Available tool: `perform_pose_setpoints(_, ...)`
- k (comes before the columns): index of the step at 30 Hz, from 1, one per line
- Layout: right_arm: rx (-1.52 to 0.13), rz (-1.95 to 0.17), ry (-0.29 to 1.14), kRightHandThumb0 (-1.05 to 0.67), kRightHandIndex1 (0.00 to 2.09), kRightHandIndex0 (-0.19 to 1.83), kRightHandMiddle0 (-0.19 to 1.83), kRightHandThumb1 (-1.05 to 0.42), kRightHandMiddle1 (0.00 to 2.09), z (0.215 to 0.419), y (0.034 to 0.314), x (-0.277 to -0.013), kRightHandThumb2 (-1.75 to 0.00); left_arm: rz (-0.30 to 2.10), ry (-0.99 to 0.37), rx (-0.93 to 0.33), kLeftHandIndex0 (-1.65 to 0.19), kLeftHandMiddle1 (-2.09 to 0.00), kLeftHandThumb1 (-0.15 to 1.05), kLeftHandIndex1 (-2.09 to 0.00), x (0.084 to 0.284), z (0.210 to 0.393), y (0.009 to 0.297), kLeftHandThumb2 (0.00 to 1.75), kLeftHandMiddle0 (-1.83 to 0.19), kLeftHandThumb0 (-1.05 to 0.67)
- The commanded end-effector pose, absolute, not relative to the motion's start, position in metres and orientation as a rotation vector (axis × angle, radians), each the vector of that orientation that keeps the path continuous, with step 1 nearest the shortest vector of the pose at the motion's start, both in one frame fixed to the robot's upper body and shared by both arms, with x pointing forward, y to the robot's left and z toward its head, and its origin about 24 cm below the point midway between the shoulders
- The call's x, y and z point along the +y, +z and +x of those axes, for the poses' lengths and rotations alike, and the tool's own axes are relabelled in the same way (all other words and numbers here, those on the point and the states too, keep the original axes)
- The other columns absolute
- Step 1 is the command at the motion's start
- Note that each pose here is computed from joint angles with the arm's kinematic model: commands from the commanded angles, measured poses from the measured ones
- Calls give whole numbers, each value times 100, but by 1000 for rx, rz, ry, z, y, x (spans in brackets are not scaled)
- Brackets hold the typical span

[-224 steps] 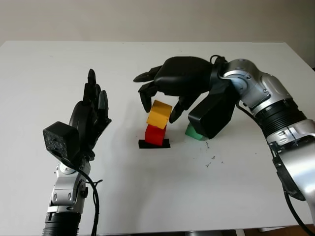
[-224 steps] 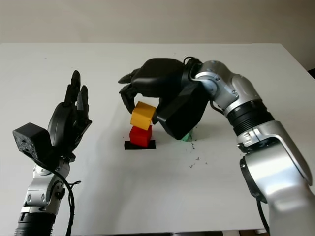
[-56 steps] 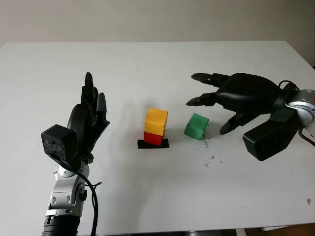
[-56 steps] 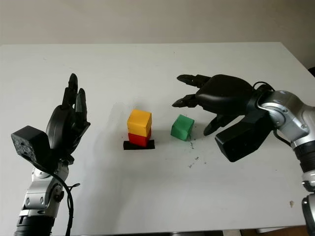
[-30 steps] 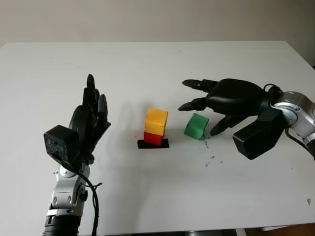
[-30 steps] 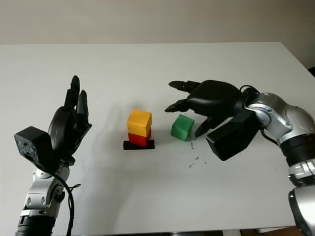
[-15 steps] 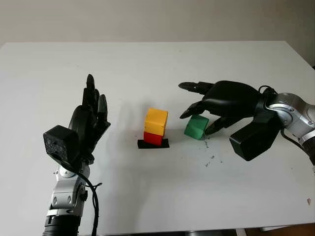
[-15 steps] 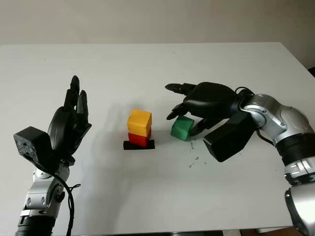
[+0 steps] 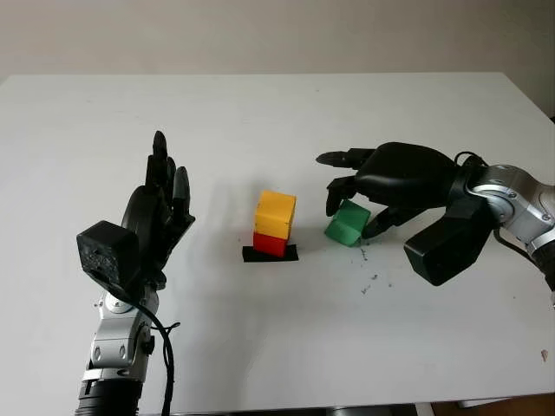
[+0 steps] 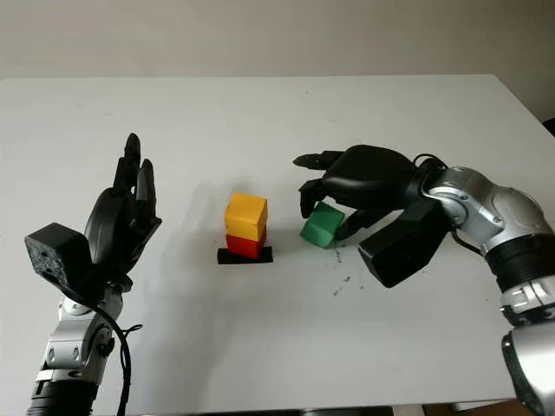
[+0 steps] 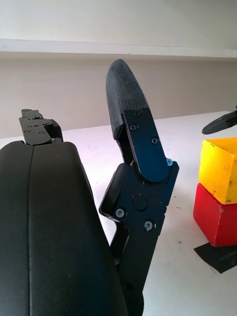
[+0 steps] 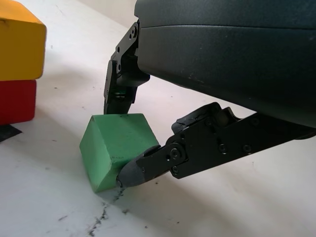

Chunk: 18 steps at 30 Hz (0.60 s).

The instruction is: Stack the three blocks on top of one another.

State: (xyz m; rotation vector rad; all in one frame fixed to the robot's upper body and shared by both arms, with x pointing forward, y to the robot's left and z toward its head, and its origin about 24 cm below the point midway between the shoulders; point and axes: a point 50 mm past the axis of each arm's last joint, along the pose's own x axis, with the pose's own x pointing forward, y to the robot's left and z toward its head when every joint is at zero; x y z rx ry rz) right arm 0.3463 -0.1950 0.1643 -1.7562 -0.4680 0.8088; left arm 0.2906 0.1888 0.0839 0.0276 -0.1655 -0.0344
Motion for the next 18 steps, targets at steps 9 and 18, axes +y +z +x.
perform_pose_setpoints(9, -585, -1775, 622, -39, 7, 29, 55, -91, 109, 356, 217, -195, -5, -2, -40, -178, 19, 0, 105, 0, 183, 294, 87, 68, 19, -78)
perform_pose_setpoints(18, -662, -1759, 506, -43, 6, 28, 58, -90, 108, 358, 275, -182, -6, 4, -44, -182, 19, 0, 105, 0, 182, 295, 88, 69, 19, -78)
